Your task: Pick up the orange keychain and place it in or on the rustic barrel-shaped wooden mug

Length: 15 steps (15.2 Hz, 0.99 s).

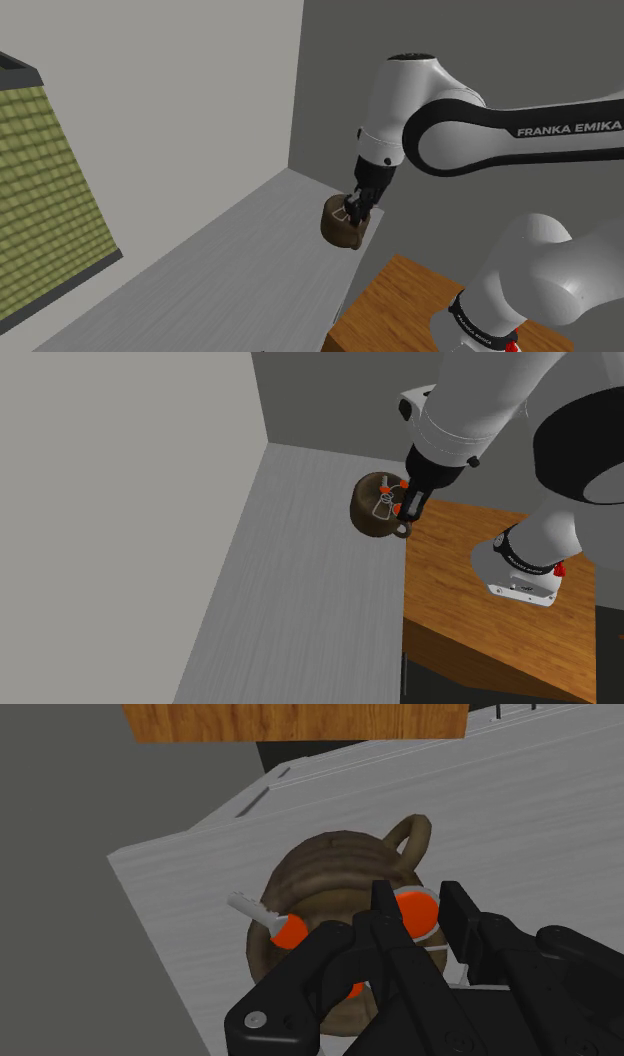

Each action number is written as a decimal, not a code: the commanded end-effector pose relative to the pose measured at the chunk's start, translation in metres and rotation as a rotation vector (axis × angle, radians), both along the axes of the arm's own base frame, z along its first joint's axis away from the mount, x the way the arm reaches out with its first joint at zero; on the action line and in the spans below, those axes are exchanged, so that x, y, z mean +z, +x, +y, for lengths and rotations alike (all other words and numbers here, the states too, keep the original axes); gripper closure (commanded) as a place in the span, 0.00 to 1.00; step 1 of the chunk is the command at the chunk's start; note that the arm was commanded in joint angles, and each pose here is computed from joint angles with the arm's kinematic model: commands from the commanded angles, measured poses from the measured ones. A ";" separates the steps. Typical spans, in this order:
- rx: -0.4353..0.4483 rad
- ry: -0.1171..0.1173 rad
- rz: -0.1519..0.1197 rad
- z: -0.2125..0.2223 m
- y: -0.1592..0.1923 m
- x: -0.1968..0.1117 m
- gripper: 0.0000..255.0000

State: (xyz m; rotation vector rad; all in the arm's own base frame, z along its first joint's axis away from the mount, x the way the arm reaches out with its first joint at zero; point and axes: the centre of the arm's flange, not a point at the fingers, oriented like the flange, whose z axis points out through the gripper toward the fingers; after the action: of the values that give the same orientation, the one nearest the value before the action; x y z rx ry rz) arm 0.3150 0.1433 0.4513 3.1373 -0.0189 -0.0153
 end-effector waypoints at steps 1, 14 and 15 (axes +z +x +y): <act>0.000 0.000 -0.001 0.000 0.000 -0.011 1.00; 0.000 0.000 -0.001 0.000 0.000 -0.016 0.00; 0.000 0.000 -0.001 0.000 0.000 -0.015 0.00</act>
State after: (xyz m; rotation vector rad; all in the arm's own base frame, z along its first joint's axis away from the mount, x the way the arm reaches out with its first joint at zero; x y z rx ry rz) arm 0.3148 0.1432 0.4367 3.1381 -0.0183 -0.0118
